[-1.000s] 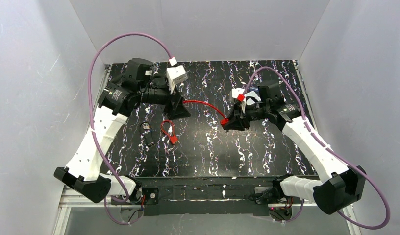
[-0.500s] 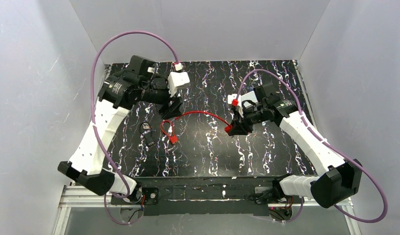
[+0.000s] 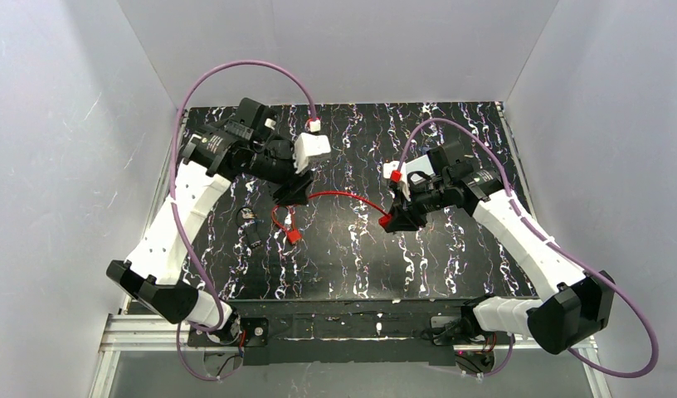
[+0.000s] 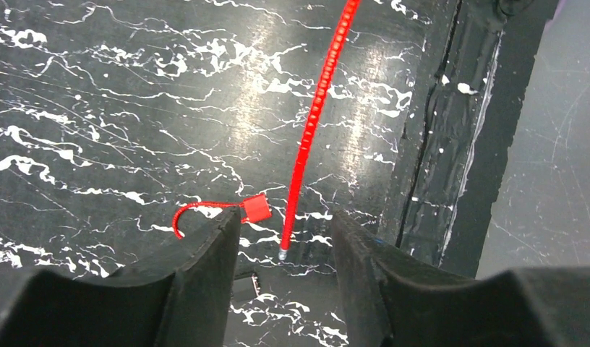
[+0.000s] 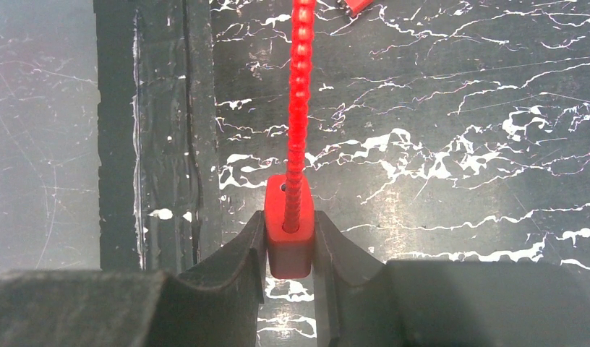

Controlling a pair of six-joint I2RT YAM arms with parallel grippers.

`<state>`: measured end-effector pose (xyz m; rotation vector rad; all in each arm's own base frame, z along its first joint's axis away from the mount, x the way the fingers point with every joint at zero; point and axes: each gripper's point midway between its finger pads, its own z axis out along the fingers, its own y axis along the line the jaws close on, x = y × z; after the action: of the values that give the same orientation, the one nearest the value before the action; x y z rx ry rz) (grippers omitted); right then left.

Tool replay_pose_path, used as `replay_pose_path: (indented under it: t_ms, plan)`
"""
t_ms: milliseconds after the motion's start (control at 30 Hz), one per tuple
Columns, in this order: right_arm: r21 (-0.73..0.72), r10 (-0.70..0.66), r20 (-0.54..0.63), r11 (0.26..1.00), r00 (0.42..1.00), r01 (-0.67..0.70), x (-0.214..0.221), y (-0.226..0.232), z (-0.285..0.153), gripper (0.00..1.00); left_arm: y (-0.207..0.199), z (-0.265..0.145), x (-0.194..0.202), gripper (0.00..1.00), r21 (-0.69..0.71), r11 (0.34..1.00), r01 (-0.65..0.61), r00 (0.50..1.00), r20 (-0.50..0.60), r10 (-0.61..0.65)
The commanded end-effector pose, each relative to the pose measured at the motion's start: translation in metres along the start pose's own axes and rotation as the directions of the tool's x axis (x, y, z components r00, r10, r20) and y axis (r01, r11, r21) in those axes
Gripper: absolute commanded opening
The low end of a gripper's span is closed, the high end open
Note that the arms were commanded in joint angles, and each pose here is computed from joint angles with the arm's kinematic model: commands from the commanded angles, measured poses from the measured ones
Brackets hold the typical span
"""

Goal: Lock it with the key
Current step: Lock the lock.

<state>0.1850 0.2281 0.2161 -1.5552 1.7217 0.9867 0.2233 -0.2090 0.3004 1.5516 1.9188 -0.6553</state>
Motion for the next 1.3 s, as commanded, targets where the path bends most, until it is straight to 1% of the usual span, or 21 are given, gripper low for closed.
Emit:
replay_pose_path:
  t_ms: [0,333,400,433,467,533,633,700,800,900,967,1100,1133,1267]
  plan:
    - [0.028,-0.076,0.068,0.997,0.995,0.074,-0.032,0.002,-0.012,0.01,-0.008,0.007,0.014,0.42,0.043,0.999,-0.001,0.998,-0.060,0.003]
    - [0.013,-0.077,0.093,0.997,0.993,0.077,-0.041,0.005,-0.013,0.01,-0.009,0.016,0.020,0.22,0.063,0.998,0.015,0.996,-0.093,-0.010]
    - [0.014,-0.074,0.111,0.997,0.991,0.073,-0.046,0.004,-0.013,0.01,-0.013,0.018,0.018,0.09,0.079,0.996,0.028,0.996,-0.086,-0.021]
    - [0.014,-0.070,0.119,0.998,0.990,0.069,-0.048,0.004,-0.012,0.01,-0.015,0.019,0.016,0.03,0.088,0.995,0.040,0.996,-0.077,-0.034]
    - [0.016,-0.068,0.127,0.998,0.990,0.066,-0.051,0.003,-0.012,0.01,-0.016,0.020,0.014,0.00,0.096,0.994,0.053,0.997,-0.067,-0.047]
    - [0.023,-0.066,0.150,0.998,0.986,0.063,-0.057,-0.001,-0.011,0.01,-0.018,0.021,0.007,0.00,0.103,0.991,0.083,0.996,-0.034,-0.080]
    - [0.024,-0.032,0.219,0.999,0.975,0.028,-0.077,-0.012,-0.007,0.01,-0.021,0.025,-0.017,0.00,0.110,0.982,0.156,0.981,0.097,-0.166]
    - [0.015,-0.023,0.260,1.000,0.965,0.020,-0.090,-0.018,-0.005,0.01,-0.023,0.026,-0.031,0.00,0.121,0.971,0.206,0.956,0.188,-0.226]
    - [-0.016,0.011,0.332,1.000,0.943,-0.006,-0.106,-0.023,0.000,0.01,-0.027,0.020,-0.060,0.00,0.174,0.948,0.267,0.895,0.319,-0.310]
    - [-0.054,0.006,0.405,0.998,0.914,0.018,-0.123,-0.023,0.004,0.01,-0.028,0.015,-0.074,0.00,0.229,0.918,0.324,0.851,0.354,-0.388]
    - [-0.099,0.018,0.425,0.995,0.905,0.027,-0.132,-0.020,0.011,0.01,-0.027,0.013,-0.084,0.00,0.254,0.898,0.359,0.810,0.393,-0.435]
    - [-0.139,-0.002,0.422,0.988,0.907,0.067,-0.140,-0.014,0.025,0.01,-0.019,0.007,-0.090,0.00,0.210,0.902,0.378,0.708,0.562,-0.428]
    - [-0.141,-0.008,0.423,0.987,0.906,0.075,-0.141,-0.013,0.027,0.01,-0.016,0.004,-0.092,0.00,0.191,0.905,0.379,0.692,0.591,-0.415]
    - [-0.129,-0.046,0.438,0.985,0.898,0.113,-0.147,-0.009,0.027,0.01,-0.008,0.000,-0.096,0.00,0.152,0.908,0.391,0.676,0.622,-0.395]
